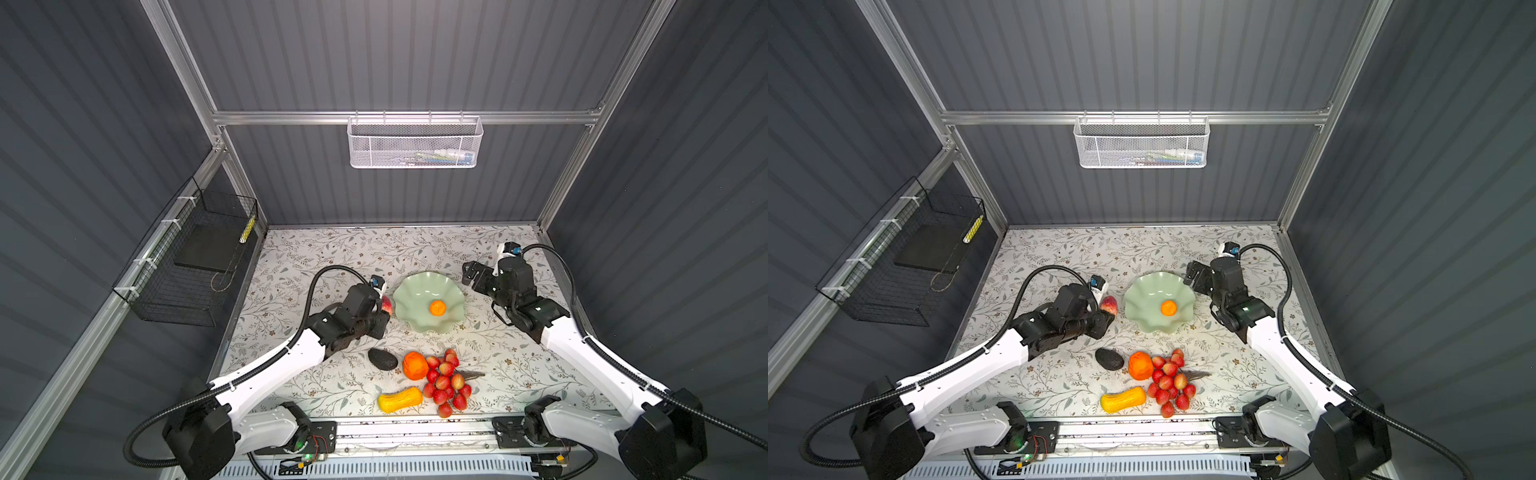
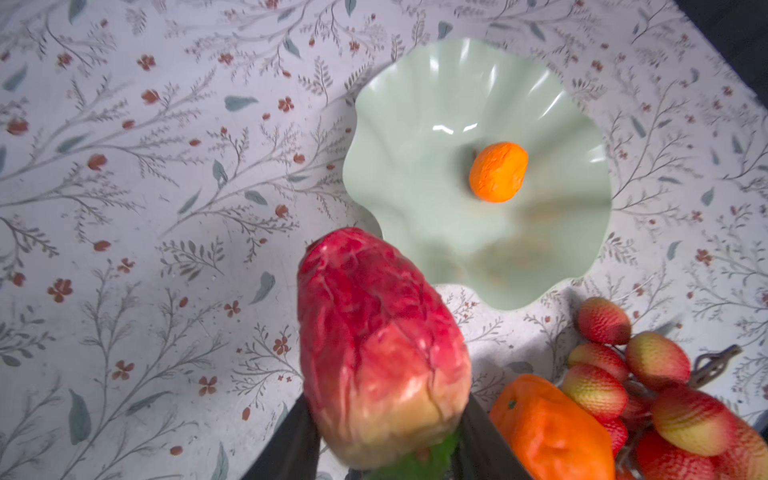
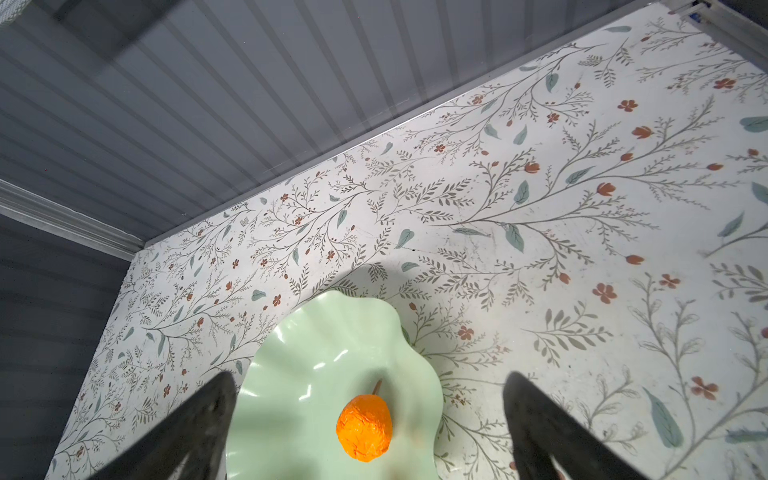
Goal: Place and organize the fake fruits in the fruit bowl
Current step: 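Carry the peach over the bowl with the left gripper and release it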
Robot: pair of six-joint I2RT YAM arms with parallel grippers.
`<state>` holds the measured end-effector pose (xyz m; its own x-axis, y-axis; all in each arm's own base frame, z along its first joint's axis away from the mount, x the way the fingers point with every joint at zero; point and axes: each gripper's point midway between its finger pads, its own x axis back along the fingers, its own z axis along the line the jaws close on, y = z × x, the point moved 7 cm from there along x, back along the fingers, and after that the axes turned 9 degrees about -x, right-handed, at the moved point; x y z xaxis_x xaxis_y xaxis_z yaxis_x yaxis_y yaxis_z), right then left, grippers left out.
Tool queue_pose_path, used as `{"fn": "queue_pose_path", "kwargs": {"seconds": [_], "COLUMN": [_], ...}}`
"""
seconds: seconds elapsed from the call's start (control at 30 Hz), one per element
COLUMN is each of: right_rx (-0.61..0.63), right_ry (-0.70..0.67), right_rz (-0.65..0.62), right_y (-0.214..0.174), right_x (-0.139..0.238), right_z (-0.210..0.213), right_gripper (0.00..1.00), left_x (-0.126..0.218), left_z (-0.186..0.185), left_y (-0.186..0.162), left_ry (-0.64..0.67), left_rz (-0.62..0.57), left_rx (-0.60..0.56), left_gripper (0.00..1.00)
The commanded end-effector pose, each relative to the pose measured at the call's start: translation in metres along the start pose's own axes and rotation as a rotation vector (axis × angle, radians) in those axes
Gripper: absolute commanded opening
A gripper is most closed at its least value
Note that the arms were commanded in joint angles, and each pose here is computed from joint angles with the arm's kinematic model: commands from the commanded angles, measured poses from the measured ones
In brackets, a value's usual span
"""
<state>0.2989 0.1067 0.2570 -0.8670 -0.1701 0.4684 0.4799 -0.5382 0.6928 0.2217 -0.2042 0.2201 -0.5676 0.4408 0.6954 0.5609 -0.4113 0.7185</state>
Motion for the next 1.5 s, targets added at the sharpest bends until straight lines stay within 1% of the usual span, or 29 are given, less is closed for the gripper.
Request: {"fn": "queue_pose_path", "kwargs": {"seconds": [0.0, 0.1, 0.13, 0.17, 0.23, 0.33, 0.43, 0.53, 0.67, 0.83, 0.9, 1.0, 1.1, 1.17, 1.27, 1.37, 1.47], "right_rx": [-0.014, -0.015, -0.014, -0.019, -0.022, -0.029, -0.027, -0.022, -0.022, -0.020, -0.019, -0.007, 0.010, 0.024, 0.054, 0.107, 0.205], "right_ry": [0.008, 0.006, -0.002, 0.014, 0.015, 0.012, 0.002, -0.007, -0.008, -0.012, -0.013, -0.012, -0.016, -0.020, -0.024, -0.027, -0.024], "right_rz": [0.005, 0.007, 0.016, -0.002, -0.003, -0.007, -0.007, 0.001, -0.004, -0.009, -0.010, -0.013, -0.009, -0.002, 0.050, 0.102, 0.167], "right_y": [-0.002, -0.003, -0.005, -0.001, -0.002, -0.005, -0.007, -0.008, -0.008, -0.007, -0.006, -0.004, -0.003, -0.002, -0.005, -0.014, -0.036], "right_x": [0.000, 0.003, 0.003, 0.012, 0.018, 0.025, 0.029, 0.031, 0.032, 0.031, 0.031, 0.032, 0.033, 0.034, 0.033, 0.033, 0.033], "right_z": [-0.002, -0.004, -0.006, -0.005, -0.007, -0.013, -0.018, -0.021, -0.022, -0.023, -0.023, -0.022, -0.021, -0.020, -0.018, -0.012, 0.003], "right_gripper": [0.99, 0.99, 0.99, 0.99, 0.99, 0.99, 0.99, 0.99, 0.99, 0.99, 0.99, 0.99, 0.99, 0.99, 0.99, 0.95, 0.92], "left_x": [0.003, -0.020, -0.031, -0.040, -0.065, -0.094, -0.122, -0.146, -0.165, -0.179, -0.181, -0.179, -0.175, -0.166, -0.140, -0.101, -0.057], "left_z": [-0.005, -0.017, -0.022, -0.025, -0.031, -0.035, -0.036, -0.037, -0.038, -0.038, -0.038, -0.040, -0.039, -0.037, -0.029, -0.017, 0.006], "left_y": [0.026, 0.050, 0.057, 0.062, 0.068, 0.074, 0.077, 0.072, 0.065, 0.056, 0.055, 0.057, 0.062, 0.073, 0.095, 0.117, 0.124], "left_ry": [-0.018, -0.099, -0.127, -0.147, -0.176, -0.187, -0.169, -0.165, -0.158, -0.154, -0.155, -0.166, -0.155, -0.136, -0.079, 0.024, 0.208], "left_rz": [-0.038, -0.073, -0.065, -0.055, -0.031, -0.007, 0.043, 0.081, 0.106, 0.137, 0.139, 0.132, 0.113, 0.070, -0.031, -0.160, -0.282], "left_rx": [-0.060, -0.087, -0.095, -0.102, -0.110, -0.119, -0.125, -0.118, -0.094, -0.056, -0.046, -0.041, -0.042, -0.037, -0.029, -0.016, 0.019], "left_gripper": [0.48, 0.48, 0.48, 0.48, 0.48, 0.48, 0.49, 0.49, 0.50, 0.54, 0.59, 0.68, 0.73, 0.76, 0.82, 0.88, 0.97]}}
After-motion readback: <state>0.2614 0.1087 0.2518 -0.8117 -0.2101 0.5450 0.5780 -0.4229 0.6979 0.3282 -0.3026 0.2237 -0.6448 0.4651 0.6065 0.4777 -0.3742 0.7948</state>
